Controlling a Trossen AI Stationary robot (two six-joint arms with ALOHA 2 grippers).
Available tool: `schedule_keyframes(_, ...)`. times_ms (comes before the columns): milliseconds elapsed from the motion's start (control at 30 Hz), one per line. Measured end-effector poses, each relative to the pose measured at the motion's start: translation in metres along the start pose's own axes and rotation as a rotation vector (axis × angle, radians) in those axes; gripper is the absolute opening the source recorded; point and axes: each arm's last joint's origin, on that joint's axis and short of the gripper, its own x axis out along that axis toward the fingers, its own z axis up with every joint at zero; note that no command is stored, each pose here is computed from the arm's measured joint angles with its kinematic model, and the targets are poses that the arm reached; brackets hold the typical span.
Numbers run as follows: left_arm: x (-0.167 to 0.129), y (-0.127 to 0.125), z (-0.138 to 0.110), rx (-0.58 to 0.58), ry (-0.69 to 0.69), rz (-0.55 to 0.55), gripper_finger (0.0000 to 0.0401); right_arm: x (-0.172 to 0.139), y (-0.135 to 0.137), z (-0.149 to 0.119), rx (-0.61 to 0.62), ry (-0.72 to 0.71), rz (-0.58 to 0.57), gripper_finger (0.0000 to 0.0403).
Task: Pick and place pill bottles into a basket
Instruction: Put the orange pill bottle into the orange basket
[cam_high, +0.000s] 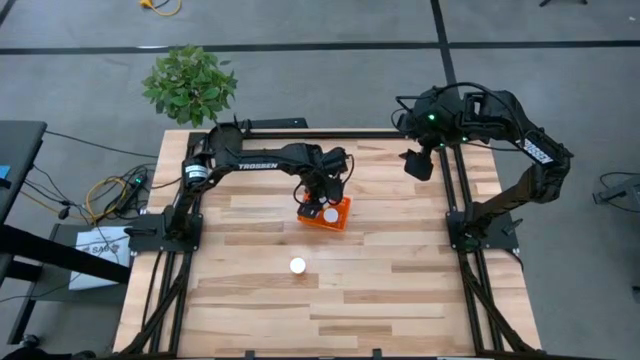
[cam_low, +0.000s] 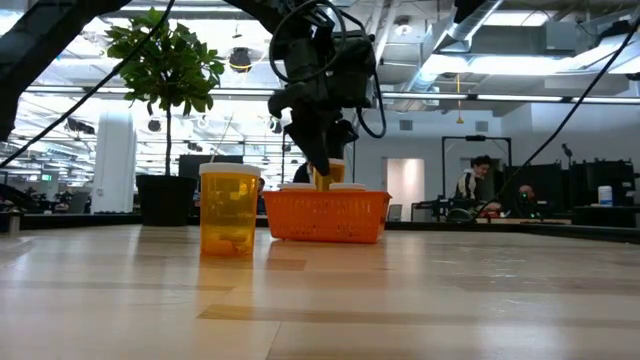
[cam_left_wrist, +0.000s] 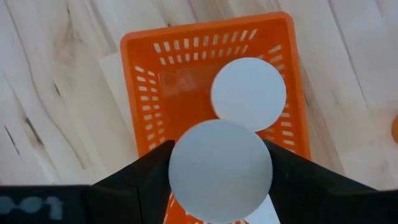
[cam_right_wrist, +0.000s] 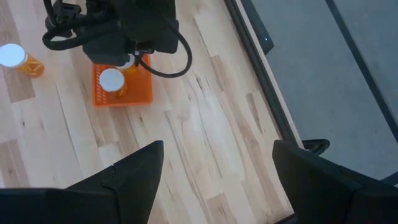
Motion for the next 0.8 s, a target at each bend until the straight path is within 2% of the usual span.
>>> schedule_keyframes(233,-0.0002,0.0007,-0.0006,-0.002,0.001,0.0,0.0223,-0.0001,0.0,-0.0001,0.0,0.0,0.0,0.0297)
schedule_keyframes(567,-0.0002,0.0015,-0.0007,0.006,0.01,0.021,0.0296,-0.0001,0.0,-0.0001,0.0,0.0,0.001,0.0297)
schedule_keyframes(800,-0.0009,0.0012,-0.0034,-0.017,0.049,0.035,0.0305,-0.0001,0.0,0.0003,0.0,-0.005,-0.001,0.0297)
